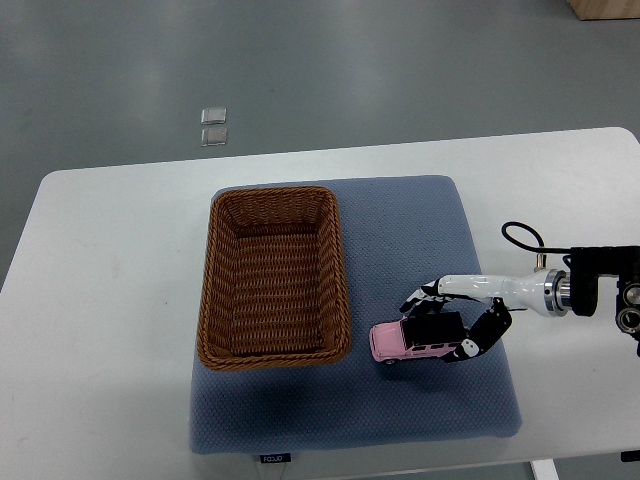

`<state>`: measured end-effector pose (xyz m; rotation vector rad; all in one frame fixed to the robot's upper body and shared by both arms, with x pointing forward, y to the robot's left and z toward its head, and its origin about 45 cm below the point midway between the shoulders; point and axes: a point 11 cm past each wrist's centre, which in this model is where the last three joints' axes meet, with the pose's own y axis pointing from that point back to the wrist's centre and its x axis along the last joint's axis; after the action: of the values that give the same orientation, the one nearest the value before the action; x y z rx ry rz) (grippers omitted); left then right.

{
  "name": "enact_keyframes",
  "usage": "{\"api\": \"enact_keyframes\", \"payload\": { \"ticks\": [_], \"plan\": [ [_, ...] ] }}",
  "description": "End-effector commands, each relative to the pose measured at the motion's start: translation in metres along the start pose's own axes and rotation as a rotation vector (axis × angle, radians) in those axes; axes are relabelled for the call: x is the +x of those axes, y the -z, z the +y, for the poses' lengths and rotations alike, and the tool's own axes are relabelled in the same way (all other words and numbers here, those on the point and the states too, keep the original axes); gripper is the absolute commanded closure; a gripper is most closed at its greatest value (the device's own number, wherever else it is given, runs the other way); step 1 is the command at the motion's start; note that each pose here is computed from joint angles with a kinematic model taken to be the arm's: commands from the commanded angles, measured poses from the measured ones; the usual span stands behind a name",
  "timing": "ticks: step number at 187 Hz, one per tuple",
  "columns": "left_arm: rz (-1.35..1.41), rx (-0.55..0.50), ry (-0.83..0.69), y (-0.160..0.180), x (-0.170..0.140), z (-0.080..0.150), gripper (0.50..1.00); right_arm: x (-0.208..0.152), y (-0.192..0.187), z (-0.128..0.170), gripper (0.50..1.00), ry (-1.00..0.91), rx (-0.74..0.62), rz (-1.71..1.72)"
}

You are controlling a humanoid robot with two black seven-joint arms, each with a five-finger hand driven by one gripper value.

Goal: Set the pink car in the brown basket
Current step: 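Close the right hand's fingers around the pink car's body, then lift the pink car and carry it over the wicker basket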

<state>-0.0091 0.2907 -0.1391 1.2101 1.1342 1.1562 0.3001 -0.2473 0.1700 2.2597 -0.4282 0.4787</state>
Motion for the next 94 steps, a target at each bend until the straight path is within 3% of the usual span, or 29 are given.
{"api": "enact_keyframes", "payload": {
  "ticks": [1, 27, 46, 76, 94],
  "plan": [
    [-0.001, 0.002, -0.001, 0.001, 0.000, 0.000, 0.500, -0.002, -0.001, -0.002, 0.748, 0.004, 0.000, 0.004],
    [-0.001, 0.002, -0.002, 0.001, 0.001, 0.000, 0.500, -0.008, -0.002, -0.006, 0.871, 0.014, 0.014, 0.017],
    [0.000, 0.001, -0.002, 0.001, 0.001, 0.000, 0.500, -0.006, -0.004, -0.005, 1.000, 0.012, 0.011, 0.030],
    [0.000, 0.000, -0.003, 0.000, 0.001, 0.000, 0.500, 0.008, -0.004, 0.005, 1.000, -0.016, 0.015, 0.044],
    [0.000, 0.000, -0.003, 0.000, 0.001, 0.000, 0.500, 0.040, 0.001, 0.024, 1.000, -0.073, 0.010, 0.083]
  ]
}}
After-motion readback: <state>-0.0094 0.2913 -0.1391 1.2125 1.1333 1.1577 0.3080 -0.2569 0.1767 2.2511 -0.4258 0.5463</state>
